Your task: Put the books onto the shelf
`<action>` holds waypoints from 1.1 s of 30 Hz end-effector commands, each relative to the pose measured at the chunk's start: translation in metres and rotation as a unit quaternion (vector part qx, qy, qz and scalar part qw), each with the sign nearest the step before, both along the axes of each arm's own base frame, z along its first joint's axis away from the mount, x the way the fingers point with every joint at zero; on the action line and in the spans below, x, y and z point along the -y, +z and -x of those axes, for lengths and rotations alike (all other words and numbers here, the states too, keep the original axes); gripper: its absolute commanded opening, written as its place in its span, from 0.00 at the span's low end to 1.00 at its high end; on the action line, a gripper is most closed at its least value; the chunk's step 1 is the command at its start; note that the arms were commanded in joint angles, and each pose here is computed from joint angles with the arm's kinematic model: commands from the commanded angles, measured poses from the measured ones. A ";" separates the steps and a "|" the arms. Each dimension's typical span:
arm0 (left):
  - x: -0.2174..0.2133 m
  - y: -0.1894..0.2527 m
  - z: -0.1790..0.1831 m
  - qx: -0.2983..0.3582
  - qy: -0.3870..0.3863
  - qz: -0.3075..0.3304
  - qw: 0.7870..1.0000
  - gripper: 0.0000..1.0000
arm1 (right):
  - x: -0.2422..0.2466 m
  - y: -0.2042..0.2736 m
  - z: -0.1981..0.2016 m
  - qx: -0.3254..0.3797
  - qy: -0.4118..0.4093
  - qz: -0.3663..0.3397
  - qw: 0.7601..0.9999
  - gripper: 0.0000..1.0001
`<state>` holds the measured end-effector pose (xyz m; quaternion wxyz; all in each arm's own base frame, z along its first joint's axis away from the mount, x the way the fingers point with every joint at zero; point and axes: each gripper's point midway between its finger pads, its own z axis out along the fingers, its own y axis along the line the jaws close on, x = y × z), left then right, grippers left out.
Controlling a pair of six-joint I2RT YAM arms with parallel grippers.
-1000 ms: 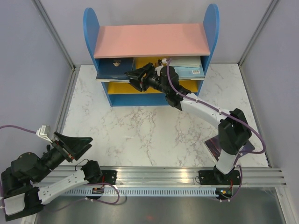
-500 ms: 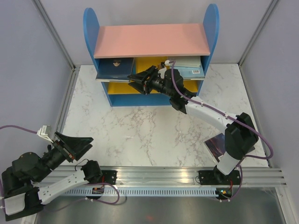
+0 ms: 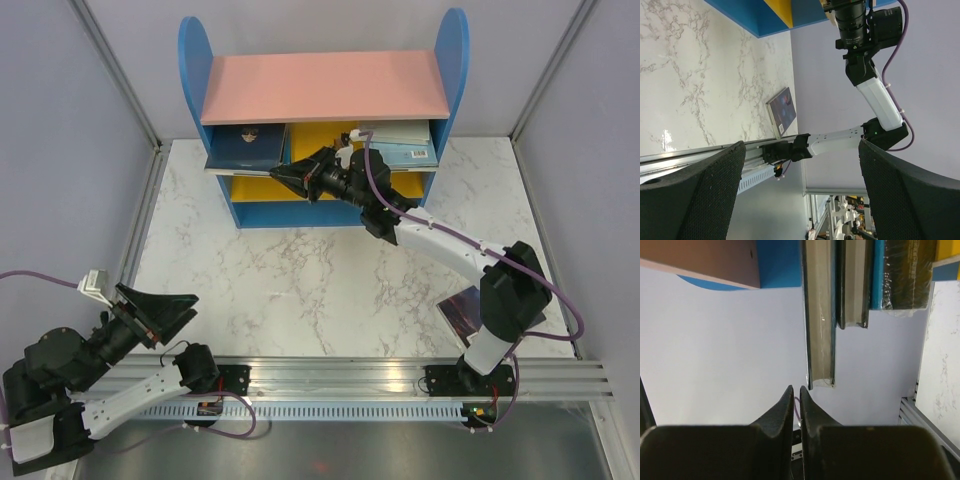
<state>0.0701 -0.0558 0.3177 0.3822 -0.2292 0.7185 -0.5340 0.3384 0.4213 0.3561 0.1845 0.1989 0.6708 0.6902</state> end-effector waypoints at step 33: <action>-0.019 -0.007 -0.002 -0.019 0.038 0.007 0.999 0.96 | -0.009 0.064 0.021 0.081 0.022 -0.080 0.993 0.47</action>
